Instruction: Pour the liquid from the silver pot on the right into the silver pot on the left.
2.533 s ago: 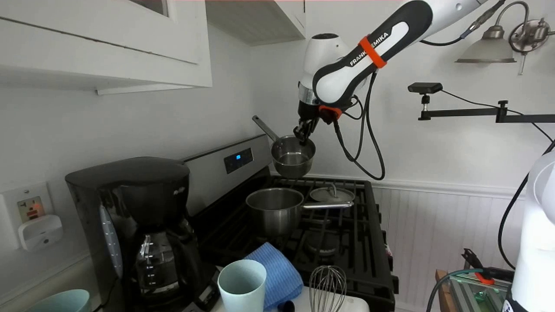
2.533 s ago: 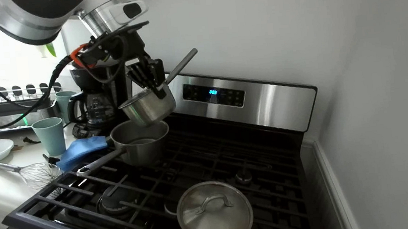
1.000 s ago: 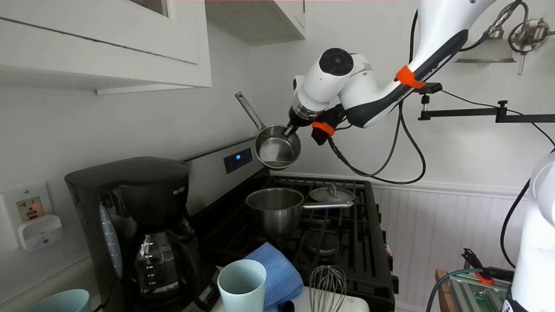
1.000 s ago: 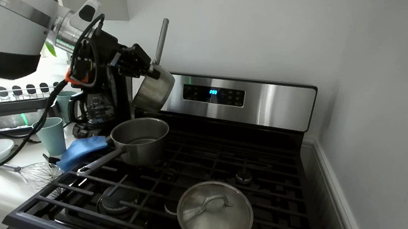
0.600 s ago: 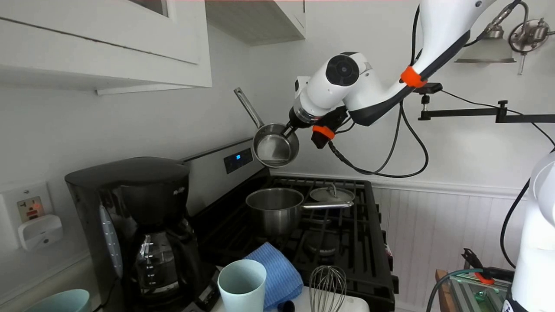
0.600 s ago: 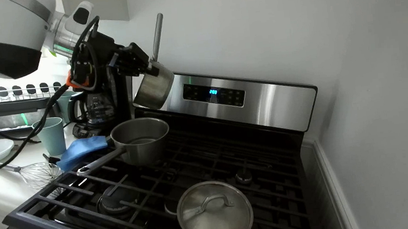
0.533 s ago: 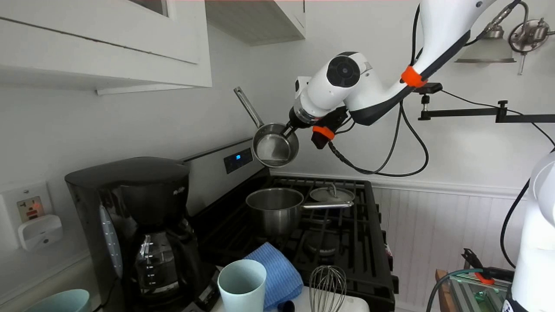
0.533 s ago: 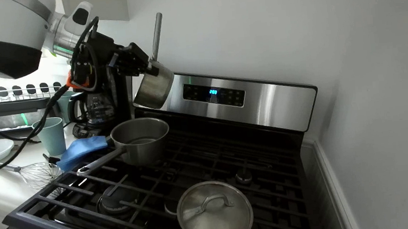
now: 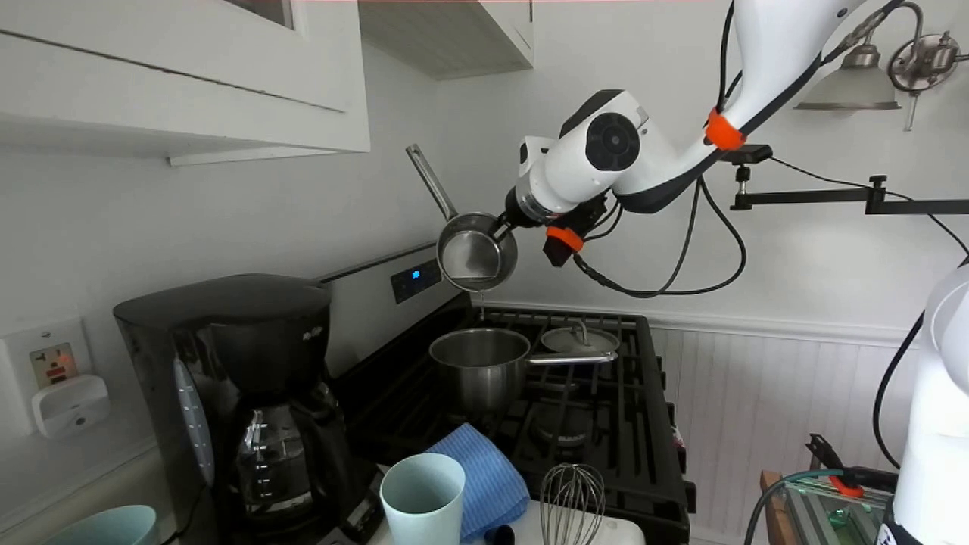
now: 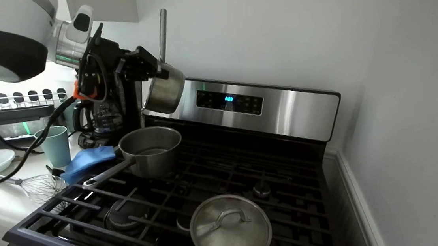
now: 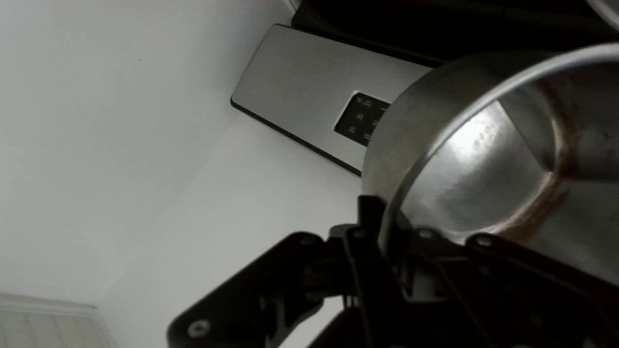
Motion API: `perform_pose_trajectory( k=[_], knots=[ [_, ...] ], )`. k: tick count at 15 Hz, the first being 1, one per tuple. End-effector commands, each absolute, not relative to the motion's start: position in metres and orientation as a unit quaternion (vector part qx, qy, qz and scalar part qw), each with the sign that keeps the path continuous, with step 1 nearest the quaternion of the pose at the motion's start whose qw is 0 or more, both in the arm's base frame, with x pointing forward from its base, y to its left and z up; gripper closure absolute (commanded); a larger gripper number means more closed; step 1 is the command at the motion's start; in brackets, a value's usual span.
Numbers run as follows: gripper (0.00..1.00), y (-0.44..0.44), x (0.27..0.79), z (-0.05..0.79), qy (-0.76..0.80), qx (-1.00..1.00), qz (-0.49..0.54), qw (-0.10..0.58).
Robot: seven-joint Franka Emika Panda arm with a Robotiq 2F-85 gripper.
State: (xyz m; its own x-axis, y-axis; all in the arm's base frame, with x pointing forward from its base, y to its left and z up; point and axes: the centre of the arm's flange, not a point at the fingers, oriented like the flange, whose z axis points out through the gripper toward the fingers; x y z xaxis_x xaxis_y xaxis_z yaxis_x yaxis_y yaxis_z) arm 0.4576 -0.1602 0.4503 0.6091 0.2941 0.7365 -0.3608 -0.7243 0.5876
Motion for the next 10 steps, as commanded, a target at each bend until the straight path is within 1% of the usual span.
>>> perform_pose_trajectory(
  k=[1, 10],
  knots=[
    [0.98, -0.1579, 0.4448, 0.4581, -0.021, 0.791, 0.481, 0.377],
    [0.98, -0.1612, 0.4428, 0.4581, -0.007, 0.765, 0.510, 0.393]
  ],
)
